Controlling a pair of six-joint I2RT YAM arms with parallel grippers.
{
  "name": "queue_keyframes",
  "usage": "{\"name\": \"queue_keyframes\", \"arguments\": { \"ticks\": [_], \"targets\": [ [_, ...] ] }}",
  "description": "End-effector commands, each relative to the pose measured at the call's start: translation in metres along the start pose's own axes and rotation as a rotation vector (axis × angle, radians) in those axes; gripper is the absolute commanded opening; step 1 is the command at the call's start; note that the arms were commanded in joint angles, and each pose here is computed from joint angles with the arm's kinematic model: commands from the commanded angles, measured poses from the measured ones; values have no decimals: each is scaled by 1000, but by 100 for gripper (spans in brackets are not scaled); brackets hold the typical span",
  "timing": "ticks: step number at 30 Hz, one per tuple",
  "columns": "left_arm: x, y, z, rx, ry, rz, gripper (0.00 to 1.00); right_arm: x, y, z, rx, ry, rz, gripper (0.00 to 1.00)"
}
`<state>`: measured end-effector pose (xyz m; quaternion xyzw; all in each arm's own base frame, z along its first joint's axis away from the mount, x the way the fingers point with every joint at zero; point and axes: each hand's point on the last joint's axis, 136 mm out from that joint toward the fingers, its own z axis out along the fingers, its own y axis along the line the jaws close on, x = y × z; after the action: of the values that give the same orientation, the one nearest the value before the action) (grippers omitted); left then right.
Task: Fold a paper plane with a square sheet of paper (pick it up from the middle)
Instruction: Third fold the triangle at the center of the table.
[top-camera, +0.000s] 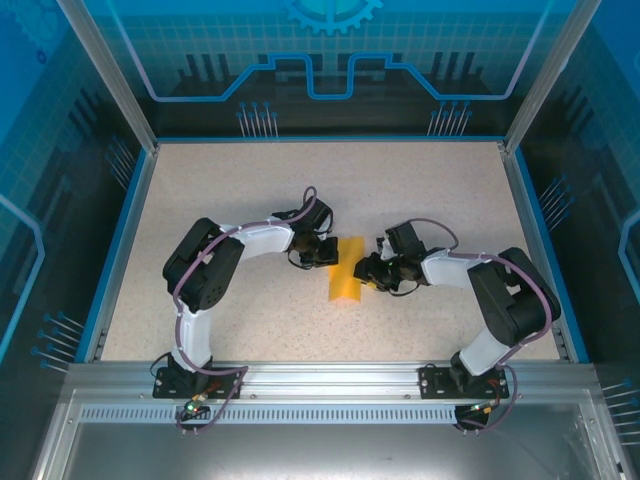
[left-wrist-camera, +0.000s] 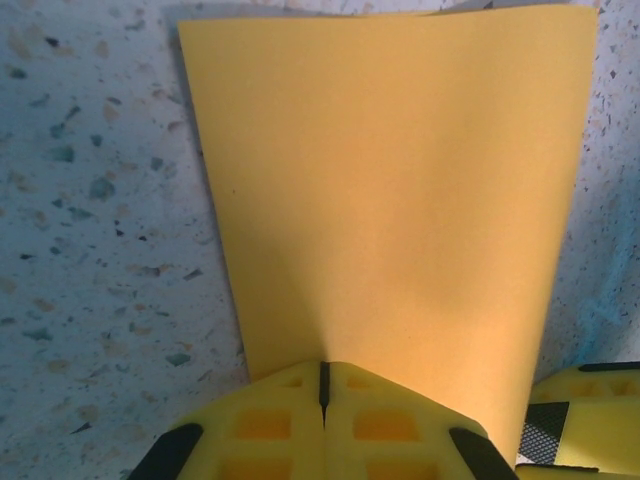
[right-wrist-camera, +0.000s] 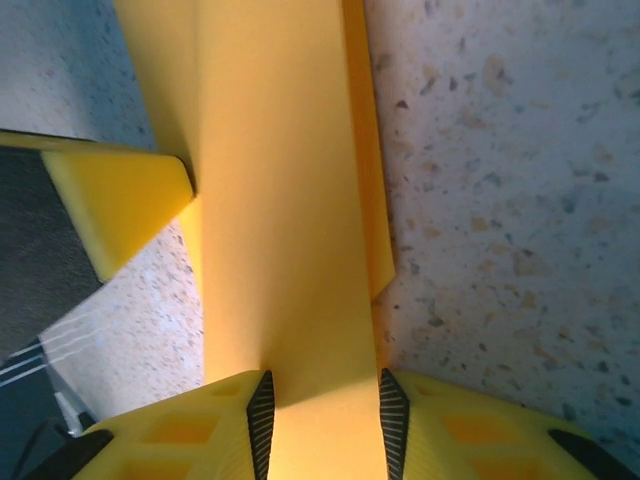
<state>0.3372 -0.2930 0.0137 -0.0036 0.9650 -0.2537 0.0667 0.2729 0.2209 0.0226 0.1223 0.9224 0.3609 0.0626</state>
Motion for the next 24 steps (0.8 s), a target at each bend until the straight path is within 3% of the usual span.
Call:
{"name": "queue_keyframes", "arguments": {
  "ticks": [1,19,24],
  "targets": [
    [25,32,12,-99,80,-34,6,-7,17,-2,-108,-7,16,38],
    [25,32,10,-99,78,-34,6,-26,24,-2,-131,-6,-29,47],
    [24,28,5,-82,68,-26,7,-24,15,-2,-98,16,-17,37]
  ]
}}
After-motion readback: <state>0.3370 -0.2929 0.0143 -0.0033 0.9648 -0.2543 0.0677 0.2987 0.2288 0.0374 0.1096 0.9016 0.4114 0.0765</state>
